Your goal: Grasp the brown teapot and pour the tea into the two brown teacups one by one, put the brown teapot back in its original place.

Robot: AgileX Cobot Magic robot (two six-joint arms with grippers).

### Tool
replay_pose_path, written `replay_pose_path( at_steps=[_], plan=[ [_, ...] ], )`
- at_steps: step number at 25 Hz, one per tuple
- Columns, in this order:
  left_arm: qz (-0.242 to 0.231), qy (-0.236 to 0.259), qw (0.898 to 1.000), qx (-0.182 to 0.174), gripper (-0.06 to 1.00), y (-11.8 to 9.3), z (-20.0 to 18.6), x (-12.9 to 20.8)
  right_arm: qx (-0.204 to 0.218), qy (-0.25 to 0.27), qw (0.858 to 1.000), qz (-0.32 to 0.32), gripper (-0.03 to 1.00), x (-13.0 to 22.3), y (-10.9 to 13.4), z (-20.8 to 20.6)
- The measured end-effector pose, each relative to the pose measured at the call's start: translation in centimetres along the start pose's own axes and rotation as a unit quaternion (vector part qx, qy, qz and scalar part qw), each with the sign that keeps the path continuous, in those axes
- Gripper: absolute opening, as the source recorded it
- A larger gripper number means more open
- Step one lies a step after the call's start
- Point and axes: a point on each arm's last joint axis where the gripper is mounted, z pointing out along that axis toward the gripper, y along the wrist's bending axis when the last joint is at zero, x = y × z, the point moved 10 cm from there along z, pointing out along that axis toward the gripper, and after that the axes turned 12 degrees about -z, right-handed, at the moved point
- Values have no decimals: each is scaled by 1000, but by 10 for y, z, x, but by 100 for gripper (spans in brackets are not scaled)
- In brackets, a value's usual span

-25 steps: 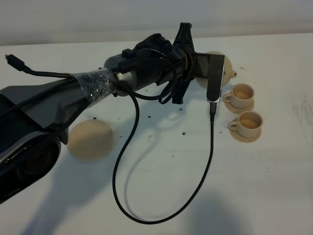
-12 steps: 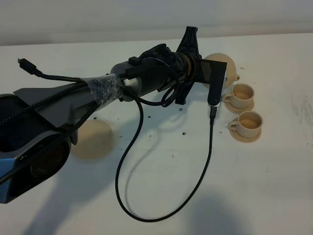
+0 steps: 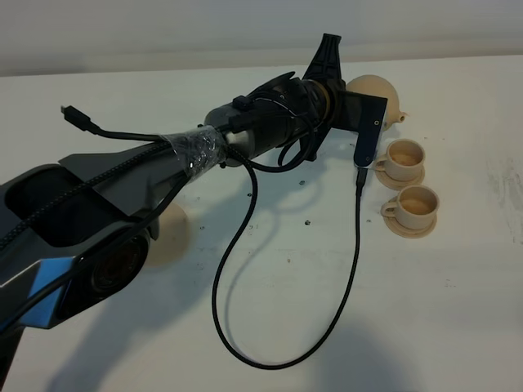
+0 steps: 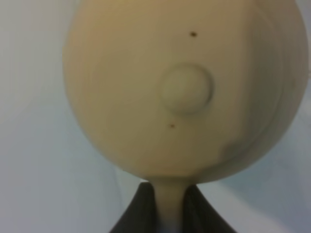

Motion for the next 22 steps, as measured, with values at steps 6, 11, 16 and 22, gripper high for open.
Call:
replay_pose_path(
  at_steps=[6,11,16,22],
  plan=[
    [56,7,998,-11,11,-1,0,-5,0,0,1000,0,54,0,0,0],
    [87,1,996,-16,11,-7,0,-16,0,0,1000,0,54,0,0,0],
    [102,1,995,-20,11,-7,0,-19,0,0,1000,0,54,0,0,0],
    [110,2,994,-22,11,-8,1,-18,0,0,1000,0,54,0,0,0]
  ],
)
